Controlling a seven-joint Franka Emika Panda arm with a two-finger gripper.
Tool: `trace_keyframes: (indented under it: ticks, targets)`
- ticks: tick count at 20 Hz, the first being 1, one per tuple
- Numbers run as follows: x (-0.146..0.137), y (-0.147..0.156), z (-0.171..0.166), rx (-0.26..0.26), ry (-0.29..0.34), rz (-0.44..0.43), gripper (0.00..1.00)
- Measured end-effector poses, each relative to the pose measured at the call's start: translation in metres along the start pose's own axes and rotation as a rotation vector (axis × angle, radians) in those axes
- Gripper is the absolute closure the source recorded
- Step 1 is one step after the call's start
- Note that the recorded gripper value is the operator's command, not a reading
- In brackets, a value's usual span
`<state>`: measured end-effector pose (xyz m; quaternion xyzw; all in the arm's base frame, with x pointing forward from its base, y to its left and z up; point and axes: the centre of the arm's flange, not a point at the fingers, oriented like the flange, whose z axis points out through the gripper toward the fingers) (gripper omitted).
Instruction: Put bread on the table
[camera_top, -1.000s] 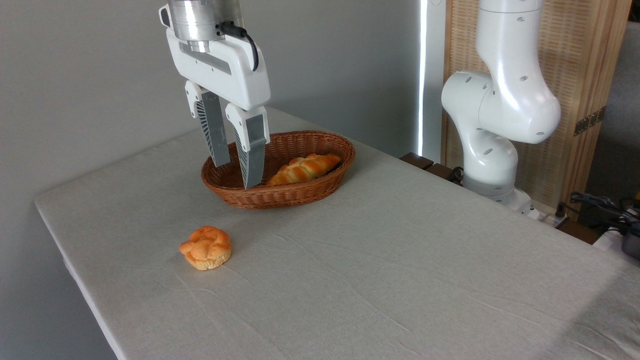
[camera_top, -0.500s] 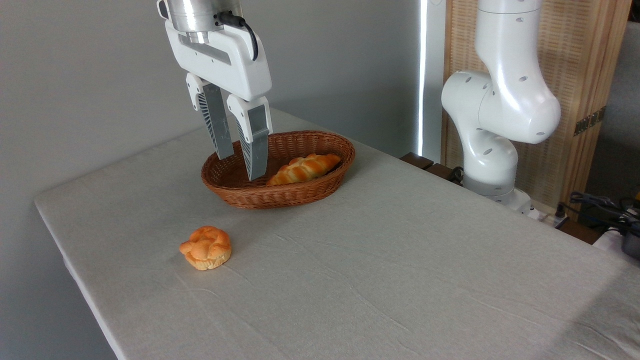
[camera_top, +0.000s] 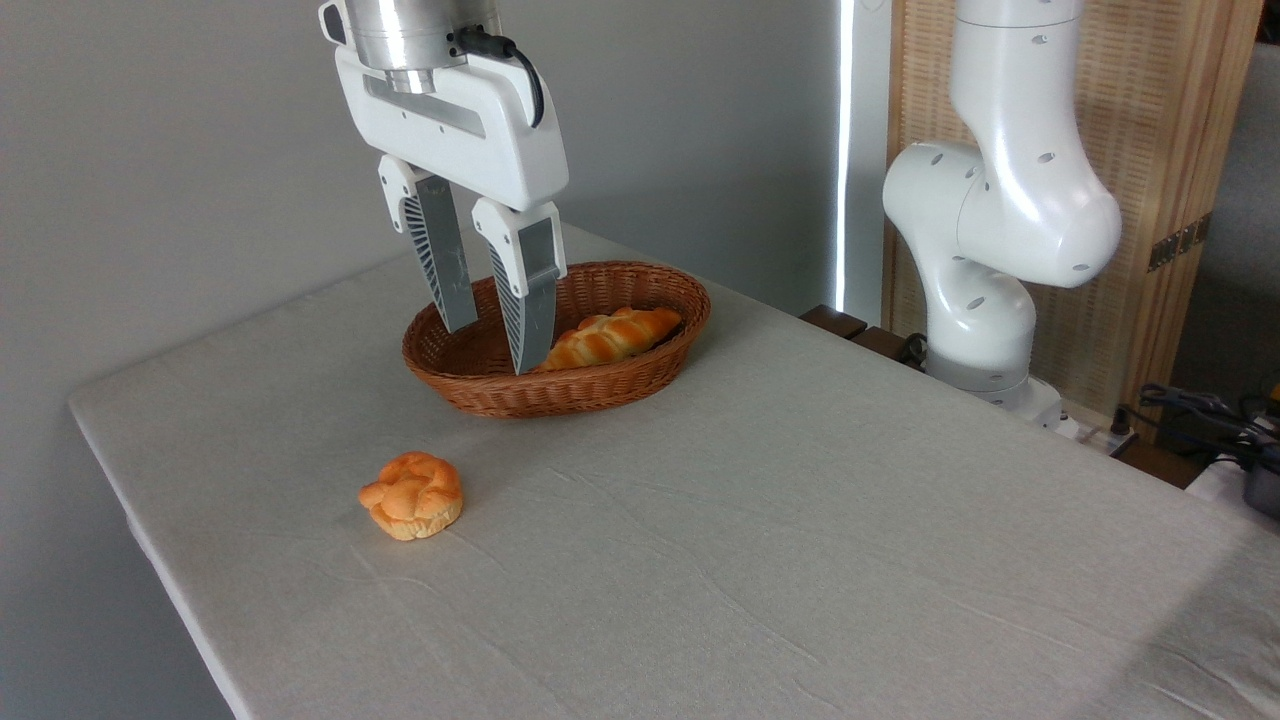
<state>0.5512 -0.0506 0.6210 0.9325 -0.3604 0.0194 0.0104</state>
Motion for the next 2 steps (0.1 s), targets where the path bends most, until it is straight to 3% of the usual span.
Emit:
trace_keyframes:
  ticks: [2]
  targets:
    - [0.0,0.0003,0.0002,-0.001,-0.001,0.0,0.0]
